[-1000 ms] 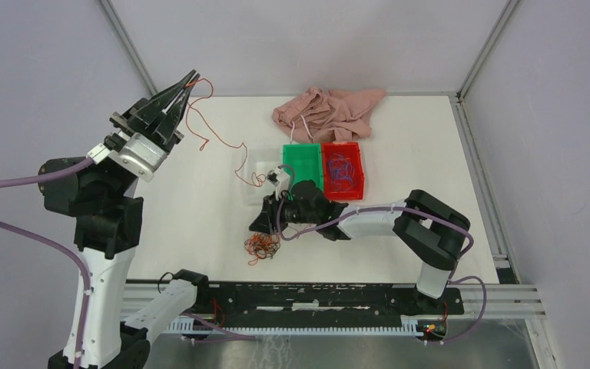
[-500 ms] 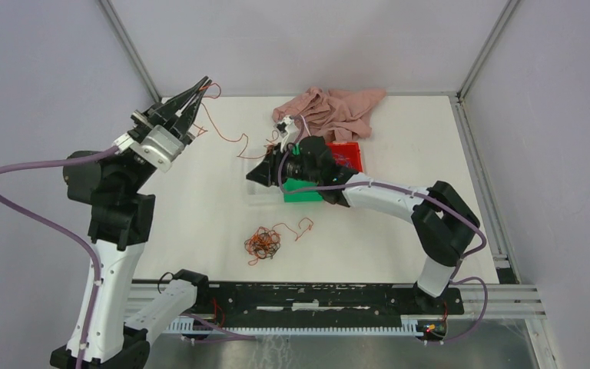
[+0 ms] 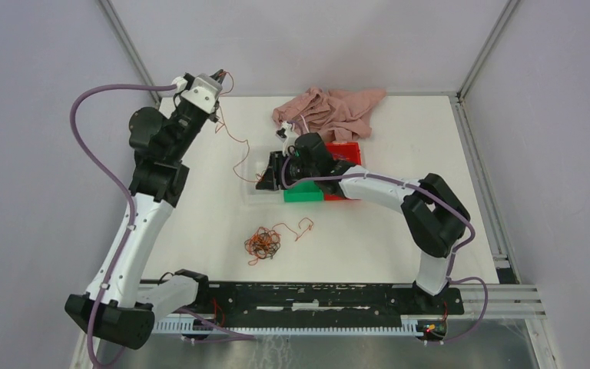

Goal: Untangle the cables

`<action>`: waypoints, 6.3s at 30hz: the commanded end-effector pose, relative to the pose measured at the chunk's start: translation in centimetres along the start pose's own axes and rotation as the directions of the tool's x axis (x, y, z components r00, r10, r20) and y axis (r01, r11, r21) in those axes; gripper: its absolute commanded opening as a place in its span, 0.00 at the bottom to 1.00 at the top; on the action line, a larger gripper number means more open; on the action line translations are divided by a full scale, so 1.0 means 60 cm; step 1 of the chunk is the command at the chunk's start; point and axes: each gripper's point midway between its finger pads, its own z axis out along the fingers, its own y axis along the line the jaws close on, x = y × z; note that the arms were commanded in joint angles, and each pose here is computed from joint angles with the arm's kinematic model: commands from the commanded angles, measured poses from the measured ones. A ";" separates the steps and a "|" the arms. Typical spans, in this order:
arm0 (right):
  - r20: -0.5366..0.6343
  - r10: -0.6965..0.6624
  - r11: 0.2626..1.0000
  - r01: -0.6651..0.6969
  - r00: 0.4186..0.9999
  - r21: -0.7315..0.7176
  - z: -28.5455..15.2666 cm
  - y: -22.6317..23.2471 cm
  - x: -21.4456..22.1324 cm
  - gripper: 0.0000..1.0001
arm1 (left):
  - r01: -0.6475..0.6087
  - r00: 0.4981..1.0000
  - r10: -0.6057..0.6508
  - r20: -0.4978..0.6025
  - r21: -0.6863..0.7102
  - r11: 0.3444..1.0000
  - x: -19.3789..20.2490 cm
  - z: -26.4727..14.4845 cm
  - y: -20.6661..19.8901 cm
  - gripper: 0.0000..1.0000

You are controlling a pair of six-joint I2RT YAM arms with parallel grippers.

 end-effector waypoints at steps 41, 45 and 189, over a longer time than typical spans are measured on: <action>0.323 -0.148 0.926 0.016 0.935 0.377 -0.248 -0.065 -0.056 0.55 | 0.379 0.843 -0.352 -0.406 -0.015 0.925 0.313 0.048 -0.185 0.03; 0.330 -0.164 0.924 0.027 0.930 0.382 -0.257 -0.065 -0.059 0.55 | 0.364 0.828 -0.324 -0.458 0.000 0.932 0.349 0.040 -0.213 0.03; 0.257 -0.276 0.917 0.333 0.926 -0.218 -0.232 0.243 -0.074 0.54 | 0.282 0.959 -0.218 -0.181 0.680 0.677 -0.001 -0.235 -0.278 0.03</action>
